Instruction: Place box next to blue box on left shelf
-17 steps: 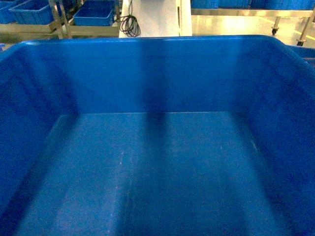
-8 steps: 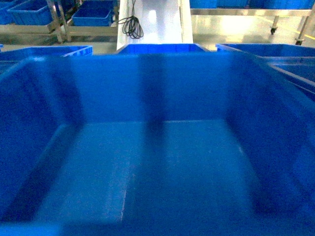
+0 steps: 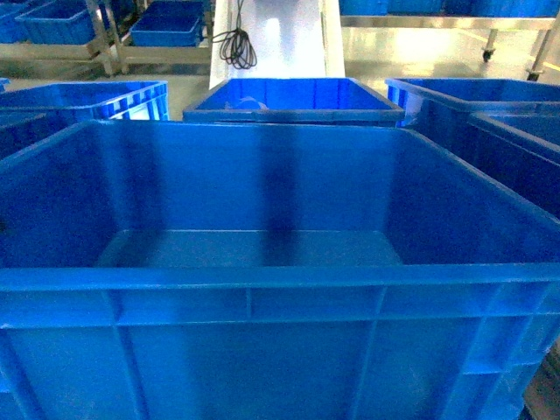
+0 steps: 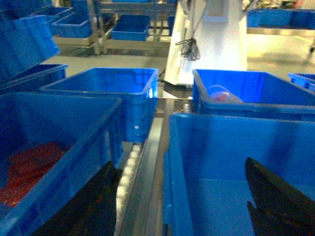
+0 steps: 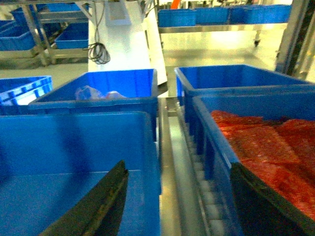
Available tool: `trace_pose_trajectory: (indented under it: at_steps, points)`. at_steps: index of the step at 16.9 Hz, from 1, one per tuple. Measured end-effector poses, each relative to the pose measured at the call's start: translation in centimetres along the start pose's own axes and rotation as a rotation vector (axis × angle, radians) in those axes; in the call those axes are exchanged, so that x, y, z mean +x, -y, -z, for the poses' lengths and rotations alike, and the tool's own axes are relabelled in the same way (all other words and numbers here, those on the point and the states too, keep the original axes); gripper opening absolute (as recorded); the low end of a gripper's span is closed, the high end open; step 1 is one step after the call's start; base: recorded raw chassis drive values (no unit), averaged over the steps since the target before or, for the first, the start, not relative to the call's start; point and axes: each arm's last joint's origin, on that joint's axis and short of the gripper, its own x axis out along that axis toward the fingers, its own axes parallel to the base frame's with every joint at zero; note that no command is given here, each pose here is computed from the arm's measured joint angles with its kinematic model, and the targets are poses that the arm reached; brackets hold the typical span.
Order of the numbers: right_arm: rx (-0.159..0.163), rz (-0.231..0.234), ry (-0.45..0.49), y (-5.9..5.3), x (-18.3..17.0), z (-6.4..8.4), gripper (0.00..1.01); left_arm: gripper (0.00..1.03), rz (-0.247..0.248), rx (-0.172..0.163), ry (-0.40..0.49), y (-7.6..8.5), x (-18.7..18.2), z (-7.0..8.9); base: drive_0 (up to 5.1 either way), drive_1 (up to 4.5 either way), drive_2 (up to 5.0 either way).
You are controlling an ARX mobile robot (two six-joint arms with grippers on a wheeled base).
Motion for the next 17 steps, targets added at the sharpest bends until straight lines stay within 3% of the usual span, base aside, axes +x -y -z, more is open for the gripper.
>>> trace_pose_trajectory:
  at_steps: [1,2,3,5,7,9,14,16,17]
  points:
    - [-0.037,-0.004,0.012,1.1,-0.5,0.3,0.50,0.58,0.069,0.006,0.004,0.0,-0.6,0.7,0.0,0.00,0.0]
    - [-0.059,-0.017,0.007,1.9,-0.9,0.9,0.37,0.47,0.081,0.007,0.002,-0.2,-1.0,1.3,0.0,0.00,0.0]
    - [-0.065,-0.016,0.004,2.6,-1.2,1.3,0.26,0.34,0.089,0.007,-0.001,-0.7,-1.4,1.9,0.0,0.00,0.0]
    - [-0.072,-0.009,0.004,3.7,-1.9,1.9,0.03,0.10,0.055,0.007,0.006,-1.7,-2.1,2.6,0.0,0.00,0.0]
    - [-0.077,-0.015,0.010,4.0,-2.1,2.1,0.02,0.01,0.072,0.006,0.006,-1.6,-2.5,2.9,0.0,0.00,0.0]
    - [-0.078,-0.016,0.011,4.2,-2.3,2.2,0.02,0.02,0.078,0.008,0.004,-1.6,-2.6,3.1,0.0,0.00,0.0]
    - [-0.080,-0.030,0.009,6.0,-3.5,3.2,0.02,0.02,0.077,0.010,0.003,-1.7,-4.1,4.4,0.0,0.00,0.0]
    - [-0.078,0.008,0.015,6.7,-3.7,3.3,0.02,0.02,0.076,0.010,0.002,-1.7,-4.3,4.6,0.0,0.00,0.0]
    - [-0.079,-0.007,0.037,6.6,-3.8,3.6,0.02,0.02,0.078,0.010,0.004,-1.8,-4.5,4.7,0.0,0.00,0.0]
